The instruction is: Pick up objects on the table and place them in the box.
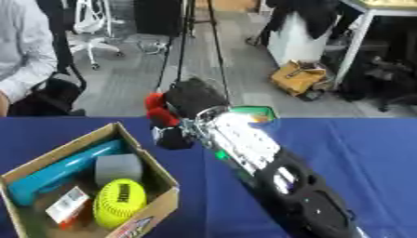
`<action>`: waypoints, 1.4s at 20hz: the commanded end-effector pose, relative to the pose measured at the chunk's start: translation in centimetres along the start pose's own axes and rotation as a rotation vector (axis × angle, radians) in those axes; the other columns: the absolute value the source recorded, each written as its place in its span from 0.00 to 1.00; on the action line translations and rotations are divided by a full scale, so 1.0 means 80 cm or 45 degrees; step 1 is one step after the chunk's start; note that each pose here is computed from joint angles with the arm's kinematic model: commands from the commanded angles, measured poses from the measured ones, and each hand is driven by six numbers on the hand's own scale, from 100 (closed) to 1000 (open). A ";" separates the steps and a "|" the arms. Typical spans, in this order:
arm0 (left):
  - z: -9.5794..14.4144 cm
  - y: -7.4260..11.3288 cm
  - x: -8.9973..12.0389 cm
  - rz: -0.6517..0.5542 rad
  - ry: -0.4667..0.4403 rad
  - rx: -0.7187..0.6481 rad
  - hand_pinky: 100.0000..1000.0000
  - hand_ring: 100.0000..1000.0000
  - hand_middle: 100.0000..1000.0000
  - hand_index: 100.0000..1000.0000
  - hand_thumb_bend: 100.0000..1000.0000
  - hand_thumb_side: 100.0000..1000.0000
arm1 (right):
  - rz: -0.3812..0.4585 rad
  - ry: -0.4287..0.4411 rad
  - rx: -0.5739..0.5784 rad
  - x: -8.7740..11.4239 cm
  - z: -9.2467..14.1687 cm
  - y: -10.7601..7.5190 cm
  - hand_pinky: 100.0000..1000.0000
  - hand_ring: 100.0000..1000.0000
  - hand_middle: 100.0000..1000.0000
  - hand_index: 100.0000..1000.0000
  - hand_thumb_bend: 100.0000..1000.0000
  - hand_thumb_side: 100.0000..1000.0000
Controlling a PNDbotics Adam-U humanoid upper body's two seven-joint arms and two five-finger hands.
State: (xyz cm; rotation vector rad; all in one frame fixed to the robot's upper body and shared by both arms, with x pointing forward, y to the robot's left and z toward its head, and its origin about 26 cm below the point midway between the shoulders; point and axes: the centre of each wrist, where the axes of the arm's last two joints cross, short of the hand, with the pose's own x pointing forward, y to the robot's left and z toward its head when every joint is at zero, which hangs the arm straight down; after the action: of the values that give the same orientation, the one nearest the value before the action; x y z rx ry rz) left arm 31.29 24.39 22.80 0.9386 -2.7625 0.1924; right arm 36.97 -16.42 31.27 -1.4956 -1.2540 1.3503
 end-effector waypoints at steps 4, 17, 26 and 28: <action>-0.011 -0.001 0.006 0.027 -0.043 0.039 0.84 0.78 0.84 0.80 0.00 0.74 | -0.026 -0.034 -0.030 0.008 -0.005 -0.011 1.00 0.85 0.41 0.56 0.00 0.56; -0.015 -0.007 0.010 0.066 -0.063 0.151 0.84 0.78 0.84 0.80 0.00 0.77 | -0.016 -0.135 -0.046 0.038 -0.009 -0.017 1.00 0.85 0.40 0.55 0.00 0.57; -0.027 -0.016 0.017 0.134 -0.116 0.284 0.84 0.78 0.83 0.80 0.00 0.78 | -0.022 -0.191 -0.037 0.057 -0.020 -0.011 1.00 0.84 0.40 0.55 0.00 0.57; -0.030 -0.019 0.020 0.151 -0.128 0.302 0.84 0.78 0.83 0.80 0.00 0.79 | -0.028 -0.196 -0.038 0.061 -0.024 -0.007 1.00 0.84 0.39 0.55 0.00 0.58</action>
State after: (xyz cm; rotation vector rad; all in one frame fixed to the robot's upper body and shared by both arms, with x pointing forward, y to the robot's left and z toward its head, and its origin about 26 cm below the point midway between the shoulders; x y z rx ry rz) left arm 31.67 22.88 24.89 0.8681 -2.9016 0.4916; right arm 38.68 -11.72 30.04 -1.4029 -1.3561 1.4744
